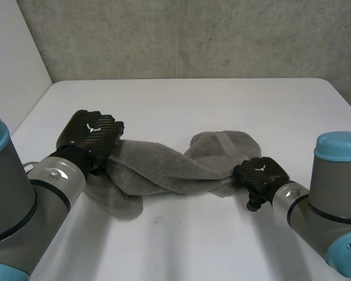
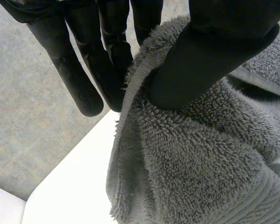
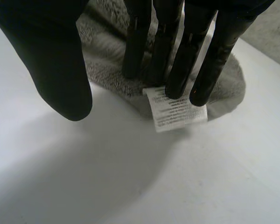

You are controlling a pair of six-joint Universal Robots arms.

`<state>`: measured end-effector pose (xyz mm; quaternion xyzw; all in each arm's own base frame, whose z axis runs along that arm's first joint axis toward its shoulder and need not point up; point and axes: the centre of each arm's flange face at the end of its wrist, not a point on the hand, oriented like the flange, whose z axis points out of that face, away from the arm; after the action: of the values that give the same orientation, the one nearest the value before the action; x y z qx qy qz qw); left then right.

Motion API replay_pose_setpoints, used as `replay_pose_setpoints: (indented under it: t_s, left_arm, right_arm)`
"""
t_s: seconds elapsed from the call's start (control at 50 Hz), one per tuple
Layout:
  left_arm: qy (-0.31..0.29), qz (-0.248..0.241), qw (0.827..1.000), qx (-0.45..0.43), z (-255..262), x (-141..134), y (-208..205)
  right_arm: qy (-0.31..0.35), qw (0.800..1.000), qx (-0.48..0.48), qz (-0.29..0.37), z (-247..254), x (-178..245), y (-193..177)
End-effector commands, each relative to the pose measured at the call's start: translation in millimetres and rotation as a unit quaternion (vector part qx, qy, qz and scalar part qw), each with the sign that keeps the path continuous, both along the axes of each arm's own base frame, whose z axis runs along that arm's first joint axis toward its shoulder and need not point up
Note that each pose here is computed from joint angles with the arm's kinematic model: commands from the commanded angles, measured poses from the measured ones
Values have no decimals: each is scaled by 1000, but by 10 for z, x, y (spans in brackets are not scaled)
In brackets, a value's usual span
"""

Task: Fold the laundry

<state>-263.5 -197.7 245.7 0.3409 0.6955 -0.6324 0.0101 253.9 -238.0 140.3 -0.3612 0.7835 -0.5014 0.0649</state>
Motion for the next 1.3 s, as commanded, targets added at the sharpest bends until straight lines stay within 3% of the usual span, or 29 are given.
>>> replay_pose_setpoints:
  t_s: [0.02, 0.84, 1.2, 1.3]
  left_arm:
    - [-2, 1, 1000, 3, -27, 2, -6]
    - [-9, 1, 1000, 15, -135, -11, -28]
    - [-8, 1, 1000, 13, -128, -10, -27]
    - [-9, 2, 1000, 14, -132, -5, -29]
  right_arm:
    - [-6, 1000, -13, -3, -114, 72, -171]
    - [-25, 999, -28, 8, -292, 380, -409]
    - [-47, 998, -37, -17, -132, 348, -494]
    - [-53, 996, -71, -18, 220, 308, -465]
